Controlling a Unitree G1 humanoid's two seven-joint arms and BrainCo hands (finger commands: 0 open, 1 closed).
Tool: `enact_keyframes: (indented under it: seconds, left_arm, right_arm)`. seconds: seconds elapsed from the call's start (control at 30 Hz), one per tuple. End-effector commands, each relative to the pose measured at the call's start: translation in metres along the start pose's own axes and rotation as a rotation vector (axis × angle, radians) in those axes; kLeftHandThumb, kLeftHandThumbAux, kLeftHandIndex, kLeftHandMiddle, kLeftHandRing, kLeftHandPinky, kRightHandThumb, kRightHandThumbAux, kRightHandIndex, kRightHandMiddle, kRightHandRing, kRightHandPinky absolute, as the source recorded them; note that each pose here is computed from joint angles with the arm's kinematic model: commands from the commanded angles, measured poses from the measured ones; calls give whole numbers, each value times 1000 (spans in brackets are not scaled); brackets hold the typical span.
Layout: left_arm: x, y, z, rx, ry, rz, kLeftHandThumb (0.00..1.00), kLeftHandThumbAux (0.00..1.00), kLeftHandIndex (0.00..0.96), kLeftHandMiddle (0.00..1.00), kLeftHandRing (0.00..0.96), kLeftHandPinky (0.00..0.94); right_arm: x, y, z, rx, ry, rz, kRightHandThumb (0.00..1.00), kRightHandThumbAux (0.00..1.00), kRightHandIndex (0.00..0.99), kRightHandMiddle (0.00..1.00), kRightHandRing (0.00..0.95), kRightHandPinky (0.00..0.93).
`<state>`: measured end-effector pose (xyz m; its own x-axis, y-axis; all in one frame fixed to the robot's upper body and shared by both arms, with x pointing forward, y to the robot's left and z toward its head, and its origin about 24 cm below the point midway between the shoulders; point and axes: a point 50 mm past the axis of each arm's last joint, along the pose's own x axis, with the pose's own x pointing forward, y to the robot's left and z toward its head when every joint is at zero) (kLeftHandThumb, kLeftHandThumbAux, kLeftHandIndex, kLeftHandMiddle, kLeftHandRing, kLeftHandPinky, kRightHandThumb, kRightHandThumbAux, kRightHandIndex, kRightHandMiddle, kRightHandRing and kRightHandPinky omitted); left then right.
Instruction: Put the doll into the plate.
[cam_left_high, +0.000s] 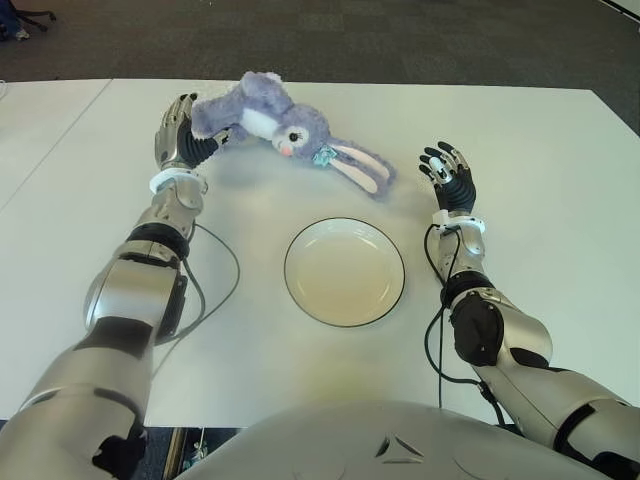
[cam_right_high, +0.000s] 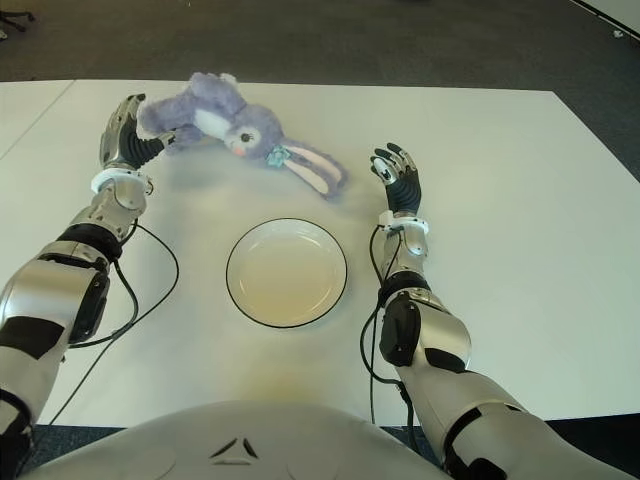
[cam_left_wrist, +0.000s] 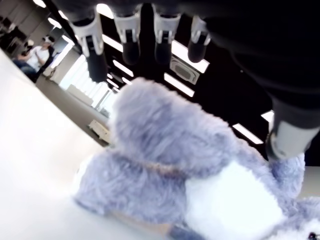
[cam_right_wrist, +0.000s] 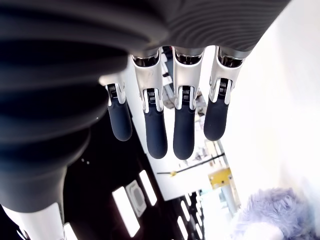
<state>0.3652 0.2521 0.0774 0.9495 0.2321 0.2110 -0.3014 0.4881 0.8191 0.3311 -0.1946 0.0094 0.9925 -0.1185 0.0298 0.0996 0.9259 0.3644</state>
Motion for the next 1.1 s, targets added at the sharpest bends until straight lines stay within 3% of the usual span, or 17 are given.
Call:
enact_keyframes:
  seconds: [0.03,0.17,0.7,1.1]
  left_arm:
    - [0,3,-5,158,-39,-16,155,487,0,0,0,59]
    - [0,7,-10,247,-48,-26,145,478,0,0,0,0]
    - [0,14,-16,551,-164,-33,195,486,0,0,0,0]
    - [-3,12,-18,663,-233,-62,219,462,0,0,0,0]
  right_arm:
    - [-88,-24,-98,164,458,-198,46,750,240,322,305,257]
    - [-88,-23,-98,173,455,-200,54,751,247,322,308,269]
    - [-87,-23,-98,189,456,-205,70,737,251,324,317,293]
    - [-84,-23,-97,170,465,-198,77,736,248,321,306,268]
